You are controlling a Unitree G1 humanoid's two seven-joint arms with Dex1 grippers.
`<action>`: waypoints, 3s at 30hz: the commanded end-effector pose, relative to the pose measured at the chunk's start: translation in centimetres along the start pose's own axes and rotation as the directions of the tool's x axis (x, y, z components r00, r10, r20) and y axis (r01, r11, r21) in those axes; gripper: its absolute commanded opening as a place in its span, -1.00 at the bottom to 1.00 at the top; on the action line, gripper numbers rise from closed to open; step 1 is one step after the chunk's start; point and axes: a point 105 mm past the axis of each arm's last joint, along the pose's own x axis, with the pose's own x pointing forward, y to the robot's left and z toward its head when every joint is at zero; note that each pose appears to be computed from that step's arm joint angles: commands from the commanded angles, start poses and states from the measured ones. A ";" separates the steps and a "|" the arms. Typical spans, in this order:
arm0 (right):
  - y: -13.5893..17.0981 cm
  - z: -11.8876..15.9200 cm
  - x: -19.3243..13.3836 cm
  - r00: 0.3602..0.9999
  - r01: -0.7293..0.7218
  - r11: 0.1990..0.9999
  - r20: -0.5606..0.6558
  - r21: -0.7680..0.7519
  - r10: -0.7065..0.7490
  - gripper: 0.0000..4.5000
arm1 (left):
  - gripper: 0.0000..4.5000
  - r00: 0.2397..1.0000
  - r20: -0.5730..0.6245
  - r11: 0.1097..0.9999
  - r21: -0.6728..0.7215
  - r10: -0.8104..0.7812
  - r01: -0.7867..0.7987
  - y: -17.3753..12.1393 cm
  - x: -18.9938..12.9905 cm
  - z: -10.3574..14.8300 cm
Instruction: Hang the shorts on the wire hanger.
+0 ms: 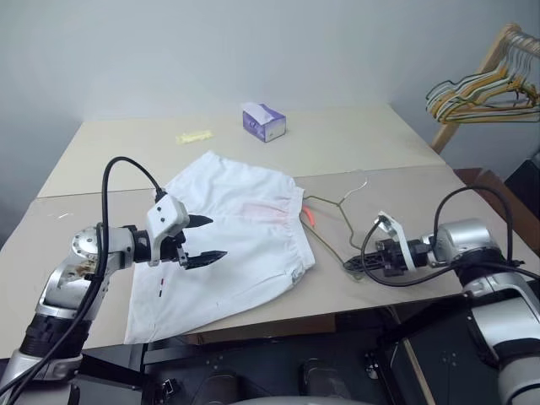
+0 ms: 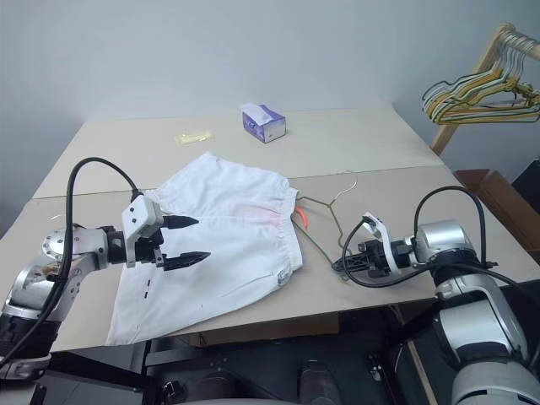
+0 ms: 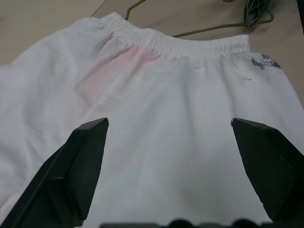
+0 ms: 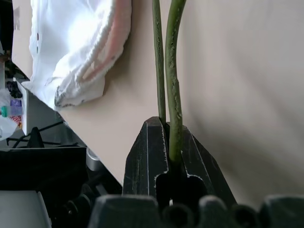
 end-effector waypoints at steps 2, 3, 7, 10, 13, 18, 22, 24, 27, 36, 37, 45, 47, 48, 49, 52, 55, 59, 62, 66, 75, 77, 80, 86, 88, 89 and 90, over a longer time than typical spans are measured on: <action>0.1 2.3 -0.2 0.997 0.013 0.999 0.080 -0.047 -0.009 -1.00 | 0.99 0.999 0.029 0.999 0.050 0.016 -0.017 0.1 -0.1 1.1; 0.1 2.7 -0.2 0.995 0.021 0.999 0.101 -0.050 -0.016 -1.00 | 0.99 0.999 0.030 0.999 0.050 0.018 -0.019 0.1 0.0 1.1; 0.0 4.0 -0.7 0.984 0.035 0.998 0.177 -0.058 -0.025 -1.00 | 0.99 0.999 0.032 0.999 0.048 0.022 -0.023 0.1 -0.2 1.1; 0.3 4.8 -0.9 0.976 0.051 0.988 0.218 -0.145 -0.018 -1.00 | 0.99 0.999 0.032 0.998 0.049 0.031 -0.033 0.4 -0.2 1.0; 0.9 5.7 -0.7 0.963 0.115 0.944 0.267 -0.309 -0.030 -1.00 | 0.99 0.999 0.038 0.998 0.054 0.037 -0.039 0.7 -0.2 1.2; 3.2 6.2 -0.2 0.952 0.240 0.739 0.303 -0.630 -0.052 -1.00 | 0.99 0.997 0.050 0.993 0.102 0.059 -0.064 1.6 -0.1 1.9; 5.6 6.5 0.1 0.951 0.289 0.532 0.303 -0.796 -0.063 -1.00 | 0.99 0.993 0.090 0.983 0.161 0.076 -0.090 3.0 -0.8 3.9; 6.4 6.7 0.2 0.950 0.310 0.416 0.296 -0.855 -0.100 -1.00 | 0.99 0.990 0.118 0.973 0.209 0.070 -0.094 3.5 -1.4 5.2; 7.6 7.0 0.5 0.949 0.312 0.288 0.283 -0.905 -0.140 -1.00 | 0.99 0.980 0.191 0.961 0.254 0.059 -0.108 4.7 -2.6 7.9; 10.5 8.6 2.2 0.946 0.303 0.152 0.277 -0.941 -0.168 -1.00 | 0.99 0.994 0.100 0.919 0.394 -0.034 -0.008 7.1 -4.1 9.5; 10.6 8.6 2.4 0.946 0.299 0.142 0.273 -0.944 -0.175 -1.00 | 0.99 0.995 0.081 0.918 0.395 -0.063 0.026 7.0 -4.1 9.3; 11.2 8.4 3.4 0.944 0.269 0.070 0.249 -0.961 -0.216 -1.00 | 0.99 0.983 -0.074 0.899 0.399 -0.166 0.182 8.0 -2.4 8.2; 11.5 8.4 3.5 0.946 0.265 0.076 0.244 -0.961 -0.211 -1.00 | 0.99 0.978 -0.095 0.894 0.396 -0.186 0.209 8.0 -1.9 8.0; 11.7 8.4 3.6 0.947 0.265 0.078 0.244 -0.961 -0.209 -1.00 | 0.99 0.974 -0.107 0.893 0.390 -0.198 0.224 8.0 -1.6 7.8; 11.9 8.2 3.7 0.949 0.255 0.069 0.236 -0.964 -0.210 -1.00 | 0.99 0.970 -0.129 0.888 0.390 -0.208 0.243 8.0 -1.2 7.5; 12.3 8.0 3.9 0.952 0.245 0.069 0.227 -0.967 -0.207 -1.00 | 0.99 0.958 -0.164 0.881 0.380 -0.235 0.281 7.9 -0.4 6.9; 12.4 8.0 3.9 0.951 0.251 0.083 0.229 -0.965 -0.208 -1.00 | 0.99 0.955 -0.162 0.886 0.359 -0.250 0.293 8.0 0.1 6.7; 12.5 7.7 3.9 0.952 0.239 0.088 0.215 -0.967 -0.216 -1.00 | 0.46 0.951 -0.160 0.892 0.334 -0.265 0.304 8.0 0.5 6.4; 12.3 7.6 3.9 0.949 0.243 0.089 0.218 -0.966 -0.226 -1.00 | 0.02 0.950 -0.151 0.892 0.328 -0.274 0.310 8.0 0.6 6.5; 12.4 7.6 3.9 0.949 0.247 0.089 0.222 -0.965 -0.223 -1.00 | -0.53 0.947 -0.168 0.891 0.327 -0.273 0.315 8.1 0.6 6.3; 13.6 8.0 3.9 0.952 0.269 0.010 0.264 -0.963 -0.155 -1.00 | -0.99 0.961 -0.183 0.891 0.370 -0.209 0.264 8.6 0.9 6.1; 13.6 7.9 3.9 0.950 0.274 -0.012 0.273 -0.962 -0.153 -1.00 | -0.99 0.966 -0.183 0.889 0.390 -0.181 0.241 8.9 0.9 6.2; 12.9 8.2 3.7 0.936 0.312 -0.008 0.309 -0.950 -0.168 -0.47 | -1.00 0.970 -0.181 0.888 0.403 -0.162 0.223 9.2 0.6 6.4; 11.6 10.0 0.3 0.867 0.479 0.069 0.459 -0.875 -0.194 0.45 | -1.00 0.979 -0.179 0.888 0.428 -0.096 0.165 10.1 0.1 6.6; 11.7 10.7 -1.5 0.829 0.551 0.113 0.525 -0.827 -0.194 0.76 | -1.00 0.981 -0.176 0.891 0.429 -0.077 0.147 10.4 -0.1 6.7; 11.8 10.8 -2.2 0.814 0.575 0.142 0.547 -0.806 -0.193 0.92 | -1.00 0.982 -0.174 0.892 0.430 -0.071 0.140 10.6 -0.1 6.7; 11.9 10.8 -3.0 0.804 0.592 0.179 0.564 -0.786 -0.188 0.98 | -1.00 0.983 -0.171 0.893 0.431 -0.062 0.132 10.7 -0.2 6.8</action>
